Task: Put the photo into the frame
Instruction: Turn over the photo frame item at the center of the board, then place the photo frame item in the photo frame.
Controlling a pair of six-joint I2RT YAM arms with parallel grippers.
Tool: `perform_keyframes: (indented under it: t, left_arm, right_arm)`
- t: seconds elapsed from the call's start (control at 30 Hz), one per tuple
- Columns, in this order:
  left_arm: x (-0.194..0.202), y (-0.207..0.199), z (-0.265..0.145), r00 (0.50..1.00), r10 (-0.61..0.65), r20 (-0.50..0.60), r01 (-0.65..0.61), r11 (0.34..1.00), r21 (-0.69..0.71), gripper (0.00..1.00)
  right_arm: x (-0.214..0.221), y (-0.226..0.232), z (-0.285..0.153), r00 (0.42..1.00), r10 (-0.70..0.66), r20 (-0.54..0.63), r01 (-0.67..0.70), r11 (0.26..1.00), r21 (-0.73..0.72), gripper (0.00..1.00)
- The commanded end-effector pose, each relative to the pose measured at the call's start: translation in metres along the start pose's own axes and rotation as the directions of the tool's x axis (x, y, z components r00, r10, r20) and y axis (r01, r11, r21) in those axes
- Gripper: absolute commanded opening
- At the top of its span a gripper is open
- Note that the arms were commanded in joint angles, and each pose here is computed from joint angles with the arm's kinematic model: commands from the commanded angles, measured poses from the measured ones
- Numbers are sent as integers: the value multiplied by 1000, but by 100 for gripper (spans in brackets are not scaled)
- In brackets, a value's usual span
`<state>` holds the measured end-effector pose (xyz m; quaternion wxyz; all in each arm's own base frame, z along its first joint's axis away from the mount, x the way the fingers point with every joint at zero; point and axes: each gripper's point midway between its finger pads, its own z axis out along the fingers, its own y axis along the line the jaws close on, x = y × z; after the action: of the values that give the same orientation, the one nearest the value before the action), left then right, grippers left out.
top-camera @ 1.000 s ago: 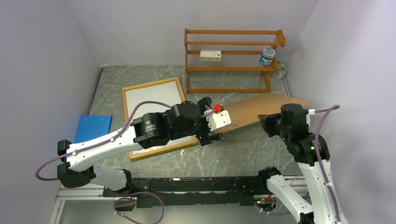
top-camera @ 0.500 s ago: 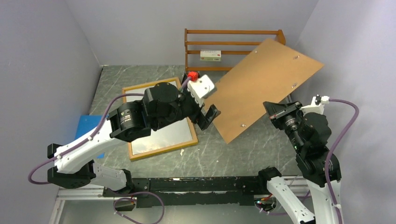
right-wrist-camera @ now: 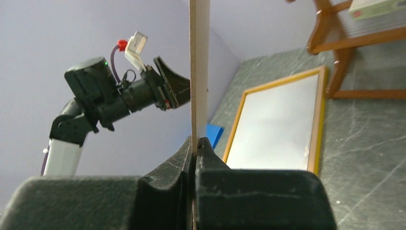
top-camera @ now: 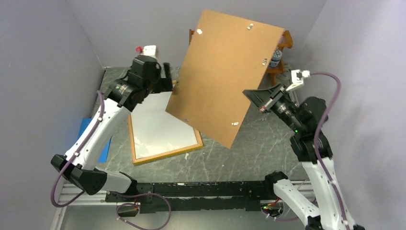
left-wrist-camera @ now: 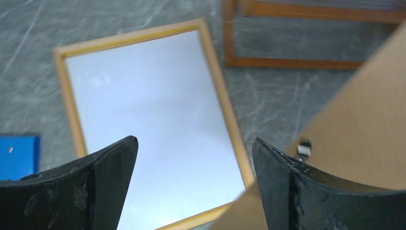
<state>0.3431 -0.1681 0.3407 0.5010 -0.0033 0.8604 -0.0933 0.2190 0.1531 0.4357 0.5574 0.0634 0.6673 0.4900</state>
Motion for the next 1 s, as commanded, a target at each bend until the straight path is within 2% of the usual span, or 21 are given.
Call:
perform_keyframes:
  t: [0.0,0.27,0.43,0.67,0.77,0.87,0.97]
  left_arm:
    - [-14,64,-25,982,-178,56,184,975,-123,94]
    - [21,170,-24,930,-366,34,356,872,-337,94]
    - [54,212,-10,879,-478,5,437,799,-414,94]
    - [98,253,19,716,-696,-62,603,660,-447,94]
    - [113,269,26,682,-726,-84,613,631,-475,94]
    - [126,271,37,671,-732,-115,613,636,-469,88]
    - [142,271,53,651,-742,-162,617,641,-455,76]
  right_arm:
    - [-2,43,16,998,-51,-40,39,965,-261,0]
    - [45,27,61,974,-32,-223,-34,959,-283,0]
    - [88,24,94,937,-37,-348,-72,952,-297,0]
    - [138,11,145,870,-20,-493,-134,952,-274,0]
    - [153,-7,175,849,14,-528,-145,968,-207,0]
    - [172,-25,202,823,70,-563,-173,976,-131,0]
    - [189,-38,223,790,114,-602,-206,975,-86,0]
